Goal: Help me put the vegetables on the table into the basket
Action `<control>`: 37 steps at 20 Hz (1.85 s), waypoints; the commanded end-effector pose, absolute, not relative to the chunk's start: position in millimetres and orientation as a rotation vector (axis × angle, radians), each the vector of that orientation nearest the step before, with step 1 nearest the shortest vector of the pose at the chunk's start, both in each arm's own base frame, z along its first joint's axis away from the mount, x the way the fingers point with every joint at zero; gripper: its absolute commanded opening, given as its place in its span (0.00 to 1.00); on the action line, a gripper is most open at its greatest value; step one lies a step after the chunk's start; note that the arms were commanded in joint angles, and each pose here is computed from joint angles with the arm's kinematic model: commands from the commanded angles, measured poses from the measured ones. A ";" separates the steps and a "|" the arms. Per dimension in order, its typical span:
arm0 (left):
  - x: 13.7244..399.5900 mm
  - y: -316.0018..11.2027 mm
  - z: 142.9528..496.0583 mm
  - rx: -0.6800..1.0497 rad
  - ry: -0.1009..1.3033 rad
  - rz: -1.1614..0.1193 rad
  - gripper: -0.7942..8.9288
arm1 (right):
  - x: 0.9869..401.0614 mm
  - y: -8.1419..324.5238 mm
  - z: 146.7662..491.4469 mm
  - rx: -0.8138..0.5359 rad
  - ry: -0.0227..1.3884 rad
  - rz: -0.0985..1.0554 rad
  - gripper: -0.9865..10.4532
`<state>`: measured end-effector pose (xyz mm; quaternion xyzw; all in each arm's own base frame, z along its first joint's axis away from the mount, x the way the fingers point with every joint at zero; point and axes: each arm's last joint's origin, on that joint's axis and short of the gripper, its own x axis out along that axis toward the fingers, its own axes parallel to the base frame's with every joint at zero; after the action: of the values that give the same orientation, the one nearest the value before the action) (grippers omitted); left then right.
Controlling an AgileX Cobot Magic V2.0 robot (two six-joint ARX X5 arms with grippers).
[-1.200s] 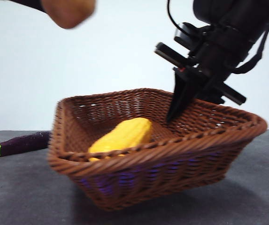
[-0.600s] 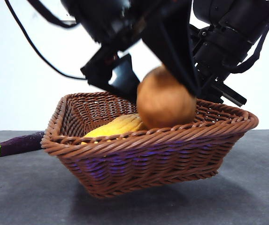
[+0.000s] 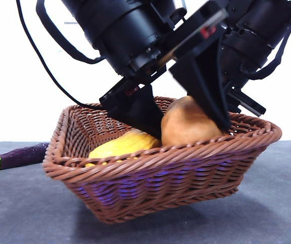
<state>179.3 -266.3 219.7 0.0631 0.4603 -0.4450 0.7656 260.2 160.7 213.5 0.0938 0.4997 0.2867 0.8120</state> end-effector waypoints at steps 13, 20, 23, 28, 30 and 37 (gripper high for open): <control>155.6 -176.7 325.9 0.062 0.686 -0.857 0.60 | 258.5 160.2 210.8 0.197 1.088 0.629 0.08; 189.1 -76.5 330.3 0.257 0.684 -0.396 0.60 | 243.3 151.8 233.4 0.165 1.053 0.669 0.08; 226.3 -49.1 314.3 0.228 0.726 -0.345 0.59 | 230.4 144.2 252.7 0.170 1.012 0.680 0.08; 291.3 -29.8 275.9 0.237 0.860 -0.347 0.59 | 221.5 137.9 259.4 0.132 1.013 0.655 0.08; 320.5 -31.7 268.0 0.250 0.892 -0.356 0.59 | 221.1 137.5 258.9 0.126 1.018 0.650 0.08; 402.4 -31.5 235.8 0.302 0.990 -0.370 0.59 | 219.3 135.7 256.8 0.068 1.030 0.644 0.08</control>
<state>402.1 -33.0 239.6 0.1361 0.4663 -0.1730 0.8568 220.1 135.8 256.1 0.0304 0.4902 0.2959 0.8193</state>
